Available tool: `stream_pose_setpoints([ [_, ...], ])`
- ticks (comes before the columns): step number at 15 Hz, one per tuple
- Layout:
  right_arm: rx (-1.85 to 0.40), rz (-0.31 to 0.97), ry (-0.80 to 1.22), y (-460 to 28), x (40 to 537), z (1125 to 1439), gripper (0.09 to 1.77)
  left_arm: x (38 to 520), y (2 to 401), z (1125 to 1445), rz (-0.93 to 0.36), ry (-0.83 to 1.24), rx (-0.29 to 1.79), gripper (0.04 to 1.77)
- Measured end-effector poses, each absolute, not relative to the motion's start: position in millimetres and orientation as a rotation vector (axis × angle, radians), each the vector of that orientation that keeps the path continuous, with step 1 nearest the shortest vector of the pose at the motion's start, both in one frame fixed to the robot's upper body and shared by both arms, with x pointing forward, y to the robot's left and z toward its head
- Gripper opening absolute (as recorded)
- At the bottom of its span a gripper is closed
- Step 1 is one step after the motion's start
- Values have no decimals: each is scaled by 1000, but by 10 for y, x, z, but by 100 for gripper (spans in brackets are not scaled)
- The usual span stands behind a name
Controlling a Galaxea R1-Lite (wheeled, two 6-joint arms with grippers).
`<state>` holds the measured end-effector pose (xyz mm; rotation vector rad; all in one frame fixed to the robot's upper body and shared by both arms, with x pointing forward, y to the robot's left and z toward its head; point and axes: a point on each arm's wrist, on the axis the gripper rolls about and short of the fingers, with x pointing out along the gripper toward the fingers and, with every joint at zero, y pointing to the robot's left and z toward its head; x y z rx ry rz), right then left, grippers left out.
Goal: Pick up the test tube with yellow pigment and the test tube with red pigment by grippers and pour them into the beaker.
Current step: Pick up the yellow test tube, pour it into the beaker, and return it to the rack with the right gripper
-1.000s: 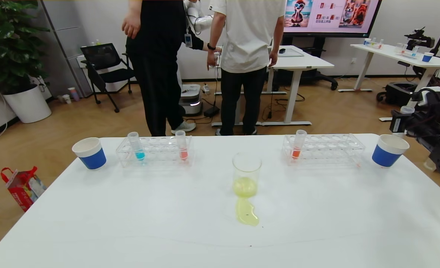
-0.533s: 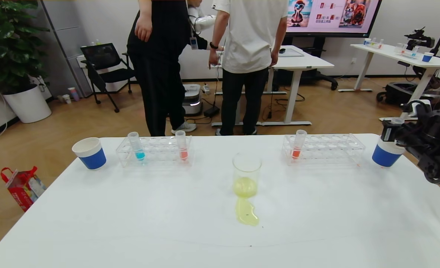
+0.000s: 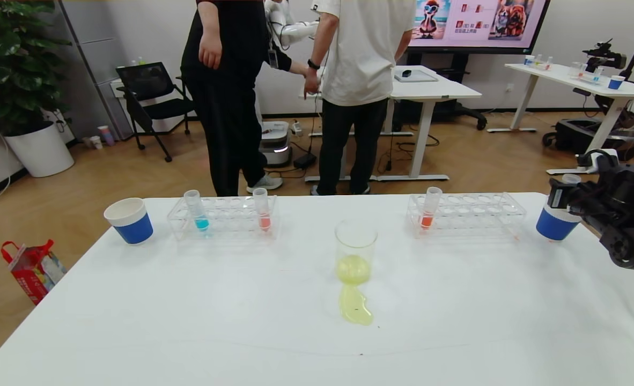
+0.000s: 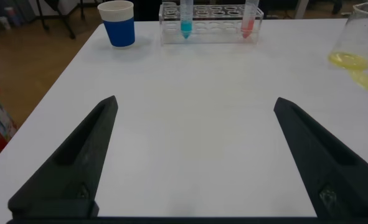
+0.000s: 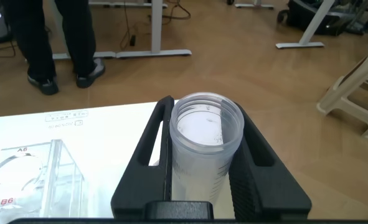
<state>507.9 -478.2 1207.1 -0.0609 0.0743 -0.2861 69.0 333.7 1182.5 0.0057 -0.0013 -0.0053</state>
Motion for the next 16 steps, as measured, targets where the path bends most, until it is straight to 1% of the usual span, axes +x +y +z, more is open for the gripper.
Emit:
stream_pose_setpoints([
  [6, -55, -284, 17, -4778, 5084, 12080, 52, 690, 3337, 11825, -5, -1, 7, 175],
  [7, -53, -283, 21, -4771, 5082, 12066, 56, 690, 3337, 11824, -4, -1, 5, 175],
  [8, -53, -282, 23, -4770, 5081, 12058, 76, 690, 3337, 11825, -5, -1, 6, 175],
  [10, -49, -280, 23, -4774, 5077, 12053, 145, 690, 3337, 11825, -4, -1, 6, 175],
  [11, -49, -278, 24, -4778, 5075, 12051, 168, 690, 3337, 11825, -4, -1, 6, 175],
  [12, -49, -278, 24, -4777, 5073, 12051, 174, 690, 3337, 11825, -5, -1, 6, 175],
  [16, -50, -261, 8, -4702, 5076, 12120, 174, 690, 3337, 11825, -5, -1, 6, 175],
])
